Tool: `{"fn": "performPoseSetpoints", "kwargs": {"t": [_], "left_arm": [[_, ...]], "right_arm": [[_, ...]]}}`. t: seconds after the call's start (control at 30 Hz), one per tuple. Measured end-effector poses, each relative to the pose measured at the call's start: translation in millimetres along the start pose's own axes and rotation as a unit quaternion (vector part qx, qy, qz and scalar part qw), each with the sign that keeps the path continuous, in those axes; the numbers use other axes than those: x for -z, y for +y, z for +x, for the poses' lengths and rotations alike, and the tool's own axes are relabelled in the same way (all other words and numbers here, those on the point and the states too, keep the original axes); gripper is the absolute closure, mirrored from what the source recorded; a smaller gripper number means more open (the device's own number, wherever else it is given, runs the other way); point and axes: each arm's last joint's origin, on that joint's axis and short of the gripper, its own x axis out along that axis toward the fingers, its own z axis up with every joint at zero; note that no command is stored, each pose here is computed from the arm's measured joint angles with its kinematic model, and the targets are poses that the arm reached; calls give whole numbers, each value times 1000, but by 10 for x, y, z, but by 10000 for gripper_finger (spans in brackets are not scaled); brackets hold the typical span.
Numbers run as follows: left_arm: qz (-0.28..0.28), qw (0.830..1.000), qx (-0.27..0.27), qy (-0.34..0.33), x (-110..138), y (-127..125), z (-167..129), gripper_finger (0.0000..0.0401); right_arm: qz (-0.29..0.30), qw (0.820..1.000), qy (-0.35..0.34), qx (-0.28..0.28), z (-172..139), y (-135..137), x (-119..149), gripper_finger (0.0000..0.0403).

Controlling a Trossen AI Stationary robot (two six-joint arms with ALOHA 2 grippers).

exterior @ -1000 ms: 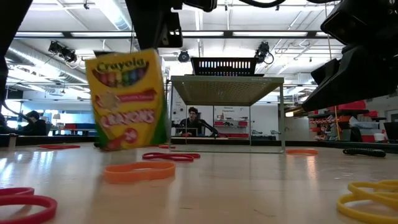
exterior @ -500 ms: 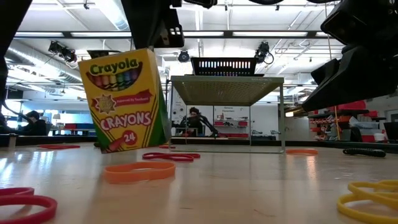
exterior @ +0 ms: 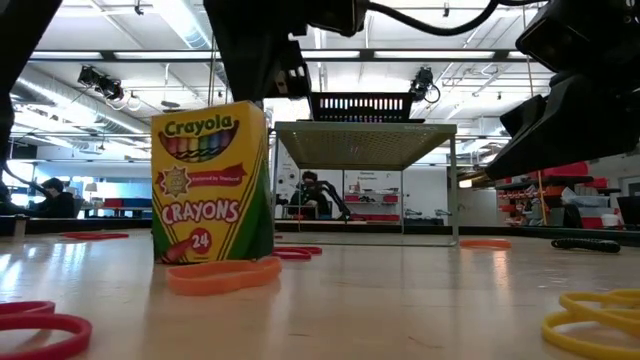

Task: Pick & Place Office Desk Supplies
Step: Put the yellow crayon box into the top left black bin on the shelf

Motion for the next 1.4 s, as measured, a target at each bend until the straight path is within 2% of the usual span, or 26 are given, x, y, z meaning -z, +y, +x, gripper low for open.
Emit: {"fn": "performPoseSetpoints", "kwargs": {"t": [0.5,0.97,1.17,1.4], "left_arm": [[9,999,-38,-5,1,-8,5,323],[-23,997,-67,-16,8,-32,-60,240],[8,991,-128,-25,73,-298,-228,204],[44,985,-161,-32,156,-605,-136,174]], "right_arm": [[-1,1000,1,0,0,0,3,389],[-1,1000,1,0,0,-1,3,389],[-1,1000,2,0,0,-1,4,389],[-1,1000,2,1,0,-1,4,389]]}}
